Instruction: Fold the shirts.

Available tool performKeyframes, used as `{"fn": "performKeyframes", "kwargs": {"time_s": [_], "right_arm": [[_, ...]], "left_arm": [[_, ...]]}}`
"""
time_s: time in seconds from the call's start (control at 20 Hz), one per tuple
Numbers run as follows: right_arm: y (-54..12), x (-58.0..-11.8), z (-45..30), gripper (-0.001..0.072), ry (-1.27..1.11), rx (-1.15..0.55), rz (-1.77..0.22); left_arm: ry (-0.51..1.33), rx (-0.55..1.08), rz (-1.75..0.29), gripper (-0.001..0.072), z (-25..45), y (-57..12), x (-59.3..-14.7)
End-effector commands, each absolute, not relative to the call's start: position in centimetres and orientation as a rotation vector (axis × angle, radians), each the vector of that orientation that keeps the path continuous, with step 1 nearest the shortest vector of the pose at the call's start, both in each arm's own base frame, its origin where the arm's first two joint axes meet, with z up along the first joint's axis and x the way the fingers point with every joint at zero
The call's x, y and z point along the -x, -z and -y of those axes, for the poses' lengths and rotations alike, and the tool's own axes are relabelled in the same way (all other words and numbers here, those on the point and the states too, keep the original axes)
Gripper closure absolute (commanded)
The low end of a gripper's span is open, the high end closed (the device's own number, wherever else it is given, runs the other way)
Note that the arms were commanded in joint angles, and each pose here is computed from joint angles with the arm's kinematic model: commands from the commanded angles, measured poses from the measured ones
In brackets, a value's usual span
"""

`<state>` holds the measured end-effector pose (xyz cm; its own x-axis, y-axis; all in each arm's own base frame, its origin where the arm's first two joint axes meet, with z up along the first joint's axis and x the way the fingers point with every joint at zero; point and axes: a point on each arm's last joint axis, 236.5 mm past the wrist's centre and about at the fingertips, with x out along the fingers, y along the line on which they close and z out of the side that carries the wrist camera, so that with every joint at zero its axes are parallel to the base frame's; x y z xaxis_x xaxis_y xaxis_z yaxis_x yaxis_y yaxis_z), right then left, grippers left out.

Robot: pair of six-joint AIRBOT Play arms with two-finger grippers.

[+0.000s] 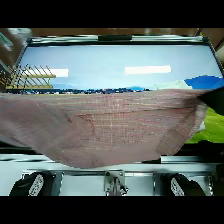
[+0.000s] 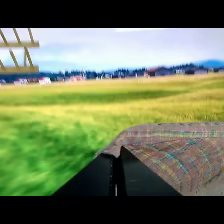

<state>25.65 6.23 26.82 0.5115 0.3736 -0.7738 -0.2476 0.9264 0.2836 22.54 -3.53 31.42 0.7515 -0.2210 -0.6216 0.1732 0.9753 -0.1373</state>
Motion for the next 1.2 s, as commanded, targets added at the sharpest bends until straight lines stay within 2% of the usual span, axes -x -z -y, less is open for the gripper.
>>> {"fn": "performKeyframes", "kwargs": {"time_s": [0.0, 0.2, 0.35, 0.6, 0.8, 0.95, 1.15], "right_arm": [[-18.3, -31.0, -6.3, 0.0664, -0.446, -0.251, -1.195], [-10.0, -41.9, -6.8, 0.0665, -0.458, -0.445, -1.194], [-3.1, -46.5, -8.2, 0.0665, -0.431, -0.463, -1.207], [1.9, -54.1, -7.2, 0.0664, -0.279, -0.471, -1.02], [2.6, -56.5, -5.8, 0.0664, -0.214, -0.473, -0.937], [3.6, -56.4, -6.2, 0.0664, -0.216, -0.472, -0.954], [5.3, -56.2, -7.0, 0.0664, -0.223, -0.451, -0.988]], "left_arm": [[0.284, 0.192, -0.903, 0.0682, 2.6, -21.2, -28.2], [0.303, 0.337, -0.952, 0.0682, 1.8, -14.1, -38.2], [0.327, 0.45, -0.985, 0.0681, 2.8, -9.2, -44.6], [0.286, 0.472, -0.937, 0.0681, 3.1, -4.2, -52.9], [0.24, 0.492, -0.906, 0.0681, 2.9, -0.9, -56.2], [0.247, 0.492, -0.929, 0.0681, 4.0, 1.3, -56.6], [0.301, 0.402, -0.939, 0.0681, 5.0, 2.8, -56.5]]}}
